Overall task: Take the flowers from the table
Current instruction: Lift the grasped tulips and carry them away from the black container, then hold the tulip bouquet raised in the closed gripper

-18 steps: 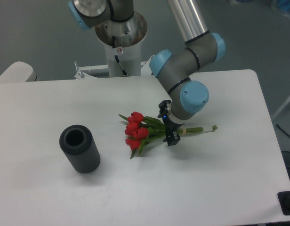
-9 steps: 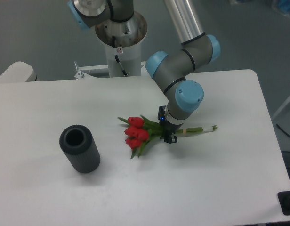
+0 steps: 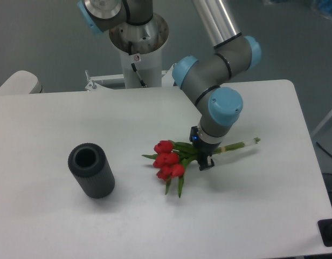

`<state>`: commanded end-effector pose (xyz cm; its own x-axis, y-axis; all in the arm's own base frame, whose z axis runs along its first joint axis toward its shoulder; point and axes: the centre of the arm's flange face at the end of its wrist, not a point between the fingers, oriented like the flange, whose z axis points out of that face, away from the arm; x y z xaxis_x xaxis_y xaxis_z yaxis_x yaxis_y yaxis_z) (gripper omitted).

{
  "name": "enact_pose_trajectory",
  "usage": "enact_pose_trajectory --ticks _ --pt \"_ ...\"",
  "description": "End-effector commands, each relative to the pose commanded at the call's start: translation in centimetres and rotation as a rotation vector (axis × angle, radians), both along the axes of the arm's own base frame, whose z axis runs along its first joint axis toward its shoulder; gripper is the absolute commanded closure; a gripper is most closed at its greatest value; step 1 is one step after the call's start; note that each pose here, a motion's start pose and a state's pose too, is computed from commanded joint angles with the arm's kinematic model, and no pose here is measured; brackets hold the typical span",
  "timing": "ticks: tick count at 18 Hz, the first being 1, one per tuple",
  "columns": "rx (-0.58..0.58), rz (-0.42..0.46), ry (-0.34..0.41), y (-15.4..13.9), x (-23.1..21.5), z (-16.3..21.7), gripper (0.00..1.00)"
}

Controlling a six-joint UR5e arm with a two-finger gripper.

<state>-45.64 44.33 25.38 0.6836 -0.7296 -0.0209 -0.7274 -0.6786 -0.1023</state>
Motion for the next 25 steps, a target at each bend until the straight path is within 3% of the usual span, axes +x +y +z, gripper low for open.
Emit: enact_pose_trajectory --ticks 4,14,25 --pt "-0.001 0.078 -0.001 2.1 -2.4 1.4 1.00" --pt "0.027 0.148 0.034 5.3 -7.7 1.9 1.00" --pt "-0.035 0.149 0.115 6.9 -11.3 0.6 1.00"
